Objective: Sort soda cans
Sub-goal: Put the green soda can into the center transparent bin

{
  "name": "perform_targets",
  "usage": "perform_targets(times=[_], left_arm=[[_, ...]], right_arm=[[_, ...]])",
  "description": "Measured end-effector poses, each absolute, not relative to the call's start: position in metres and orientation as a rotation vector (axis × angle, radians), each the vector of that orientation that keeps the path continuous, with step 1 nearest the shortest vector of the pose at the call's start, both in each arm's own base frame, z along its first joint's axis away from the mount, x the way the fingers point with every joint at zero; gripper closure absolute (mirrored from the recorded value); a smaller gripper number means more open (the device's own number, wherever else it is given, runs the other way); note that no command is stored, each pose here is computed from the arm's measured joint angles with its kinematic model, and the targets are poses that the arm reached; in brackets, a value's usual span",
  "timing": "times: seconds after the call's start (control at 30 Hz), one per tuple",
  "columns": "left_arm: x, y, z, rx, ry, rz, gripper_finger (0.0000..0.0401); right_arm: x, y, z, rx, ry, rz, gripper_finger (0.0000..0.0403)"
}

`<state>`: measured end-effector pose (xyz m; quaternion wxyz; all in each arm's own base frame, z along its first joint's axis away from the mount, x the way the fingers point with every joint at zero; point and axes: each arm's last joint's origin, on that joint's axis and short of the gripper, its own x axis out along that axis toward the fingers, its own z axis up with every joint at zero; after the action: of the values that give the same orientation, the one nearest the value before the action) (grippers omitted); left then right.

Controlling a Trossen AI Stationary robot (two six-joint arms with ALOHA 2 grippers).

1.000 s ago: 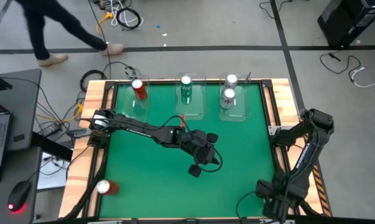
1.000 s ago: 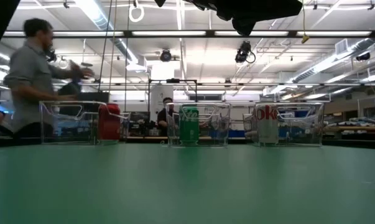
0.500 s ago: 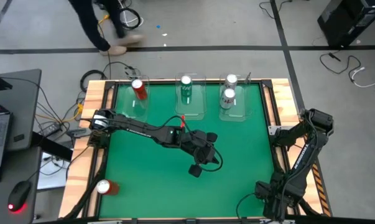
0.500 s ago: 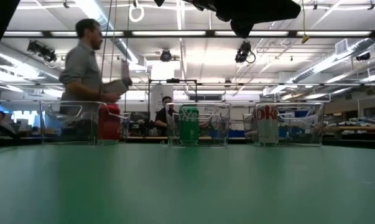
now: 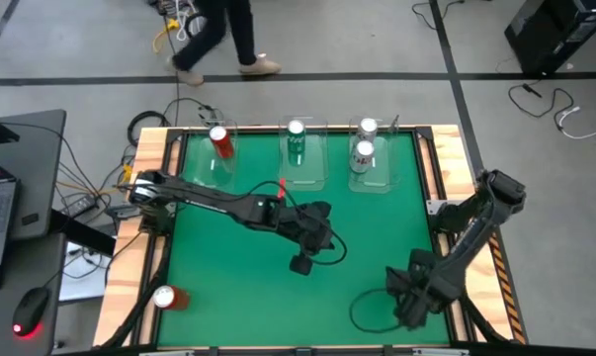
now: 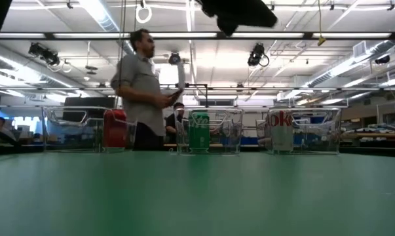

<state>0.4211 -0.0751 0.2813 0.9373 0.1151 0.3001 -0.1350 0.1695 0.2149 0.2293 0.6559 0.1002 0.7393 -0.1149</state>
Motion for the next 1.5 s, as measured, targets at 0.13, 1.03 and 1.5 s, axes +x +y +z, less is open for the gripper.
perform_targets(times=[0.13, 1.03, 1.5], left_arm=[[0.405, -0.073, 0.296, 0.25, 0.657, -0.238, 0.04], [0.304, -0.05, 0.391, 0.271, 0.639, -0.057, 0.0401], [0.291, -0.046, 0.383, 0.295, 0.781, -0.024, 0.0401]], right_arm=[[0.188, 0.194, 0.236, 0.173, 1.667, -0.281, 0.0099], [0.289, 0.0, 0.345, 0.058, 1.227, -0.289, 0.0099], [0.362, -0.11, 0.321, 0.068, 1.288, -0.283, 0.0099]])
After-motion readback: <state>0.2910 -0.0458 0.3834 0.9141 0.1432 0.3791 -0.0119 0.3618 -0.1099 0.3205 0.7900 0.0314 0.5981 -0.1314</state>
